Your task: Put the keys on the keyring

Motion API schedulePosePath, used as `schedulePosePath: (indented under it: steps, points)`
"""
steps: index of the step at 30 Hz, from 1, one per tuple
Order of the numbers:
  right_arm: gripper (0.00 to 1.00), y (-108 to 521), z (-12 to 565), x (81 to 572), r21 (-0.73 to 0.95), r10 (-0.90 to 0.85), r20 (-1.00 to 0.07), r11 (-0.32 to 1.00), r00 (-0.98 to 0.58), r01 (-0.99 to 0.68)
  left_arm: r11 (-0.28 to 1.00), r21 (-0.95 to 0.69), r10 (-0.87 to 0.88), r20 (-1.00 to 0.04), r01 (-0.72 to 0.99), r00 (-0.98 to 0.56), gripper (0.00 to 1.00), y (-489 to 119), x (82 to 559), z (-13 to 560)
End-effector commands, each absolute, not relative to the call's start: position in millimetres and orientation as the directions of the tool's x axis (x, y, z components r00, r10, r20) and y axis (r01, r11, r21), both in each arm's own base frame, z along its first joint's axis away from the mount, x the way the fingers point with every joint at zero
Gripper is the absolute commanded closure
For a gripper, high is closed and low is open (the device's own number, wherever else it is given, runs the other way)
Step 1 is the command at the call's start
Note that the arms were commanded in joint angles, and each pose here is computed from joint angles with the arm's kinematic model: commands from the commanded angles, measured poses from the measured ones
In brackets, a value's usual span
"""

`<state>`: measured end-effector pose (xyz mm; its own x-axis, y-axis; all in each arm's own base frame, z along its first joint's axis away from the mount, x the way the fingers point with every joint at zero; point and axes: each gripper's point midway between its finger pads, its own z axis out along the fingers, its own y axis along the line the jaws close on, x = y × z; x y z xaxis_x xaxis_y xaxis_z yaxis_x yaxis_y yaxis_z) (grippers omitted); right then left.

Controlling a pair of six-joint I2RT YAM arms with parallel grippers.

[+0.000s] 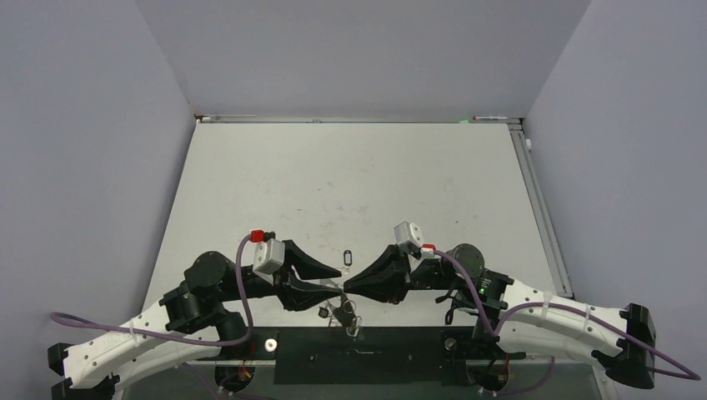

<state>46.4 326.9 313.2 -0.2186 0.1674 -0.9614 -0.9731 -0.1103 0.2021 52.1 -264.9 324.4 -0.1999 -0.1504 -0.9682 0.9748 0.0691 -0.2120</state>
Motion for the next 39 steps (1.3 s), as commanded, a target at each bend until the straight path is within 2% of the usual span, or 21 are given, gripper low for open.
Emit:
schedulePosePath:
  steps: [1, 7, 16, 22, 29, 32, 33, 36, 39]
  points:
    - [0.95, 316, 367, 42, 0.088, 0.314, -0.941, -0.135, -0.127, -0.987, -0.008, -0.161, -0.208, -0.965, 0.987, -0.159, 0.65, -261, 38, 344]
    - [0.95, 313, 373, 38, 0.070, 0.329, -0.937, -0.151, -0.117, -0.986, -0.012, -0.156, -0.214, -0.964, 0.988, -0.155, 0.66, -261, 38, 344]
    - [0.95, 312, 378, 35, 0.065, 0.339, -0.933, -0.167, -0.119, -0.984, -0.025, -0.168, -0.184, -0.968, 0.985, -0.170, 0.75, -271, 39, 335]
    - [0.95, 312, 377, 33, 0.066, 0.336, -0.934, -0.175, -0.122, -0.982, -0.024, -0.168, -0.195, -0.966, 0.985, -0.170, 1.00, -270, 40, 335]
    - [0.95, 311, 374, 34, 0.066, 0.333, -0.935, -0.170, -0.120, -0.983, -0.007, -0.170, -0.209, -0.964, 0.985, -0.167, 1.00, -267, 42, 337]
    - [0.94, 311, 373, 40, 0.080, 0.320, -0.940, -0.136, -0.120, -0.987, 0.040, -0.186, -0.210, -0.962, 0.982, -0.174, 1.00, -266, 49, 338]
    - [0.91, 312, 372, 46, 0.094, 0.311, -0.943, -0.100, -0.121, -0.991, 0.055, -0.192, -0.207, -0.962, 0.980, -0.177, 1.00, -265, 52, 338]
    - [0.70, 313, 368, 64, 0.110, 0.278, -0.955, 0.004, -0.104, -0.994, 0.091, -0.208, -0.192, -0.963, 0.974, -0.188, 1.00, -263, 56, 341]
    - [0.57, 312, 364, 73, 0.092, 0.221, -0.972, 0.061, -0.076, -0.994, 0.136, -0.227, -0.142, -0.968, 0.964, -0.208, 1.00, -259, 61, 339]
